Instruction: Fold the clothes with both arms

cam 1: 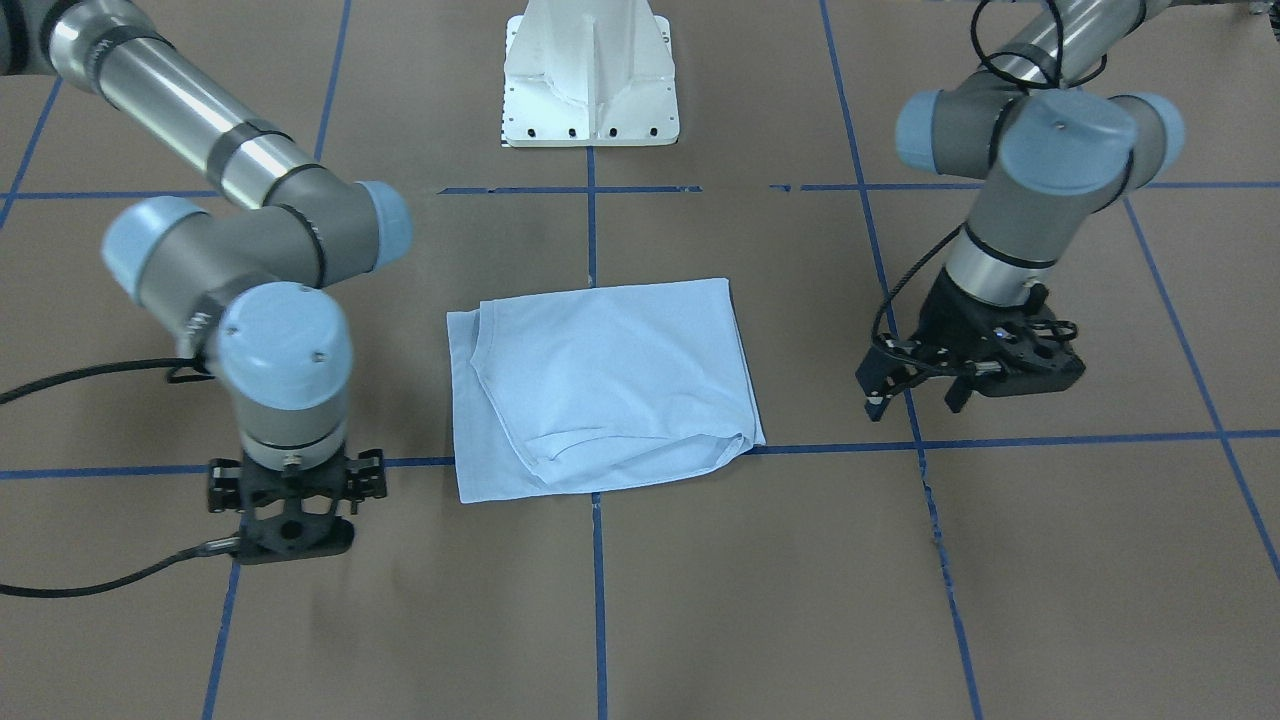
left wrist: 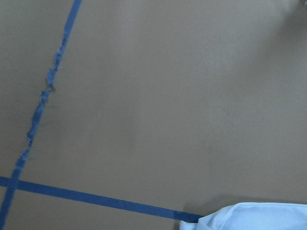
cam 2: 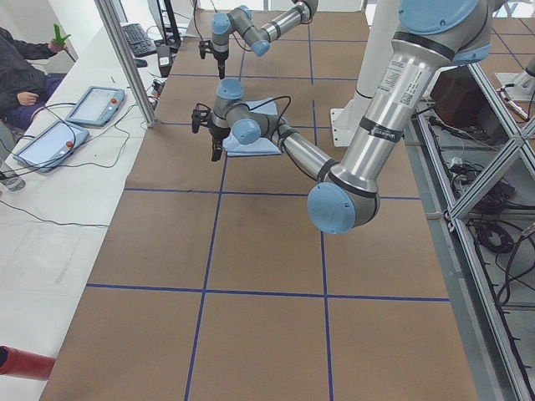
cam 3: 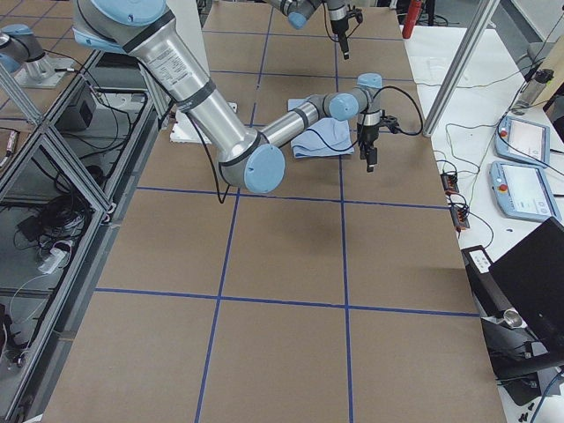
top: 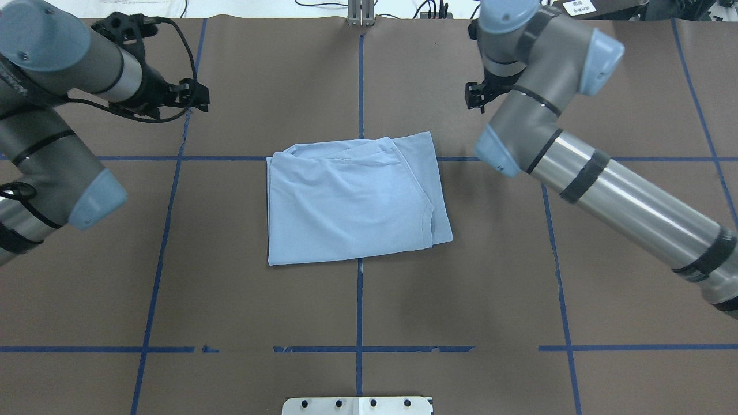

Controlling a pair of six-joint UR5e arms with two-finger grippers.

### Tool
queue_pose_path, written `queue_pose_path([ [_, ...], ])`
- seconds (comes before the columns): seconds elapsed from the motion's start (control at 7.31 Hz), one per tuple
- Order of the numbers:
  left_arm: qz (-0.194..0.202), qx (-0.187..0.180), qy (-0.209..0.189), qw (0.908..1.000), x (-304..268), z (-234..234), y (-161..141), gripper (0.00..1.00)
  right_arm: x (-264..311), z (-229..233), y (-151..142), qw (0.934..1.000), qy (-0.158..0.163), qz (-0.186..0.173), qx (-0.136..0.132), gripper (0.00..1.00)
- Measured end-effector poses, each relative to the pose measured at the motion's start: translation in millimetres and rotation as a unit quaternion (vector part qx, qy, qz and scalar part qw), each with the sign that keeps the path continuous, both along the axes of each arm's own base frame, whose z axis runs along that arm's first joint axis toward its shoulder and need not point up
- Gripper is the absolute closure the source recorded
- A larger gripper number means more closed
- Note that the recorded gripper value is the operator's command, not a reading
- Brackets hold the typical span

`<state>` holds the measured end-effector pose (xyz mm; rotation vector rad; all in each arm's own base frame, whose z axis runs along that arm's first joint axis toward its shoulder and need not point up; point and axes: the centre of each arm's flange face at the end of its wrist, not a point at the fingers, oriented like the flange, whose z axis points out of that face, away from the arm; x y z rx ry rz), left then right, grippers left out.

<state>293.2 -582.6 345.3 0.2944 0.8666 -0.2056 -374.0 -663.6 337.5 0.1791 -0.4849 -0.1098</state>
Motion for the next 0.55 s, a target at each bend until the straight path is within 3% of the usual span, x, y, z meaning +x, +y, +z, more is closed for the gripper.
queue_pose_path([
  [0.27,0.036,0.047,-0.059,0.9965,-107.8,55.9,-22.4,0.0,142.2,47.6,-6.7,0.9982,-0.051,-0.031,-0.004,0.0],
  [0.55,0.096,0.081,-0.114,0.9855,-217.2,114.5,-28.0,0.0,280.0,118.9,16.0,0.9915,-0.118,-0.055,-0.014,0.0],
])
